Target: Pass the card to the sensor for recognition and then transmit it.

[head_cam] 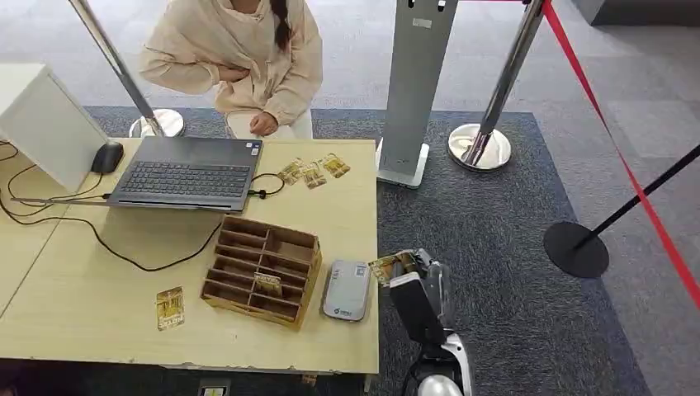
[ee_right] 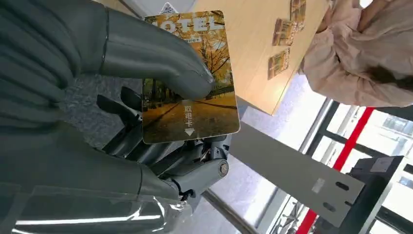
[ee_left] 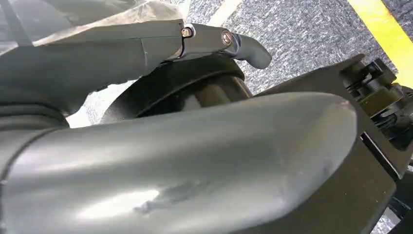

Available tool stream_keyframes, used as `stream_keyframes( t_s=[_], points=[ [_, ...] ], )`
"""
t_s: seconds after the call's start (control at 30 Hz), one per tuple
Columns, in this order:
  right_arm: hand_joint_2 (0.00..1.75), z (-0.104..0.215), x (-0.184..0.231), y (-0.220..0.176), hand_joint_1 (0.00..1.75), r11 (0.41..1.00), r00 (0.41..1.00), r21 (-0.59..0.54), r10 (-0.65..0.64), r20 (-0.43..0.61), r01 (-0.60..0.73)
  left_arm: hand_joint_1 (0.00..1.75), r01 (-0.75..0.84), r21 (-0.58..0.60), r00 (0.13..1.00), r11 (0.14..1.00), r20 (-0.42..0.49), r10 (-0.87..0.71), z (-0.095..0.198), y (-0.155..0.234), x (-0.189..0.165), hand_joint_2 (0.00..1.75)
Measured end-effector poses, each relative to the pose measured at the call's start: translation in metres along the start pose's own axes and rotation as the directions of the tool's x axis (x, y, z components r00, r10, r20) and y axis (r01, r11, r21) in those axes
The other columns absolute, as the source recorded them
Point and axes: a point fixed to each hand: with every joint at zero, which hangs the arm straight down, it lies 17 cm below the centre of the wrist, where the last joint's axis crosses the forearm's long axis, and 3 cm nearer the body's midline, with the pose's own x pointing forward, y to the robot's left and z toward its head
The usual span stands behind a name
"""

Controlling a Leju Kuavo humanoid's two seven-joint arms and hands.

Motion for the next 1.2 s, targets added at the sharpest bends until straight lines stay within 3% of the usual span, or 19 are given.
stream_keyframes(
  t_s=[0.63, 1.2],
  points=[
    [1.75, 0.016, -0.035, 0.055, 1.75, 0.985, 0.991, 0.142, 0.109, -0.076, -0.098, 0.0, 0.013, 0.004, 1.0, 1.0, -0.021, -0.012, 0.0, 0.001, -0.003, 0.0],
    [1.75, 0.031, -0.053, 0.077, 1.75, 0.972, 0.985, 0.208, 0.134, -0.111, -0.109, 0.0, 0.012, 0.004, 0.999, 1.0, -0.048, -0.012, 0.0, 0.001, -0.007, 0.0]
  ],
)
